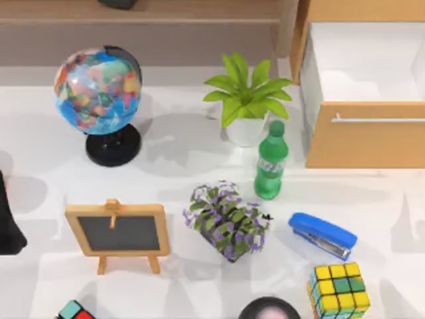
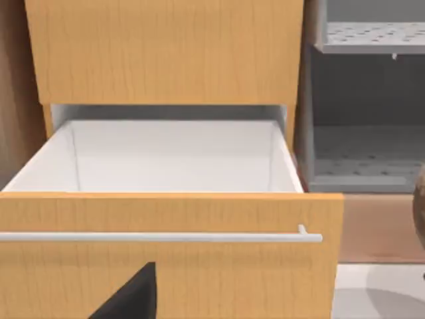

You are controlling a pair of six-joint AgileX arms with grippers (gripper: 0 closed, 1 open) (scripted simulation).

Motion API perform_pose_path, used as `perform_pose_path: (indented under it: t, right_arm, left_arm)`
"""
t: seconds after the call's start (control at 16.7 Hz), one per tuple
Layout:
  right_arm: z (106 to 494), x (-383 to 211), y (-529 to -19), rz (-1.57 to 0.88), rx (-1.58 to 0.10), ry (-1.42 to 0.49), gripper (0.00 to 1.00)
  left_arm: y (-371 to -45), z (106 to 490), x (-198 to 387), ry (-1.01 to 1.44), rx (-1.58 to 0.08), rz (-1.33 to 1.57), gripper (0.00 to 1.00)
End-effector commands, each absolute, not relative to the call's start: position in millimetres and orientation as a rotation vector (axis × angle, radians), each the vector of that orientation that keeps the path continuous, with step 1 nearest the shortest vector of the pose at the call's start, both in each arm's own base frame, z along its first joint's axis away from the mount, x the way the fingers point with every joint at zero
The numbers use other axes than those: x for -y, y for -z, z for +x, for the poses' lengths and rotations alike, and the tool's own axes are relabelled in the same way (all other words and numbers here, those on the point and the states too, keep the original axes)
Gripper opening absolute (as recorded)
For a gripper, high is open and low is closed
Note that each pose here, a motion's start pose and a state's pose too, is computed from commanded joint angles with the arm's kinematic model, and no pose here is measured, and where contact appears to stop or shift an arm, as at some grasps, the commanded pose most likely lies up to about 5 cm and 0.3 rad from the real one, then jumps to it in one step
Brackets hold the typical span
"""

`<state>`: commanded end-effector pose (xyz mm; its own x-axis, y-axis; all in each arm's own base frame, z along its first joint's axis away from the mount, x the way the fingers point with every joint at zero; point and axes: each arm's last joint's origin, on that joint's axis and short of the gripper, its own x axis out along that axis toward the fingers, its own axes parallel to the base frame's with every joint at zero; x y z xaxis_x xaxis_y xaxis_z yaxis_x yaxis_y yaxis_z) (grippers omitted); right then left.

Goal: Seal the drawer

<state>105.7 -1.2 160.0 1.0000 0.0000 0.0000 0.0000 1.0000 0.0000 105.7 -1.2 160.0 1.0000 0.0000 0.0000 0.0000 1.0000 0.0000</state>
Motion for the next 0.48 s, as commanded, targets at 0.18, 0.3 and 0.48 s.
perform_pose_path:
  t: [0.18, 0.3, 0.48]
  right_arm:
    - [105.7, 2.0, -164.2, 0.0, 0.008, -0.001, 1.0]
    - [106.9, 5.2, -178.0, -0.003, 0.027, -0.001, 1.0]
    - [114.7, 14.4, -204.9, -0.007, 0.033, 0.0, 1.0]
  left_arm:
    - [-160.0, 105.7, 1.2, 0.0, 0.0, 0.0, 1.0]
    - [-160.0, 105.7, 1.2, 0.0, 0.0, 0.0, 1.0]
    - [-160.0, 105.7, 1.2, 0.0, 0.0, 0.0, 1.0]
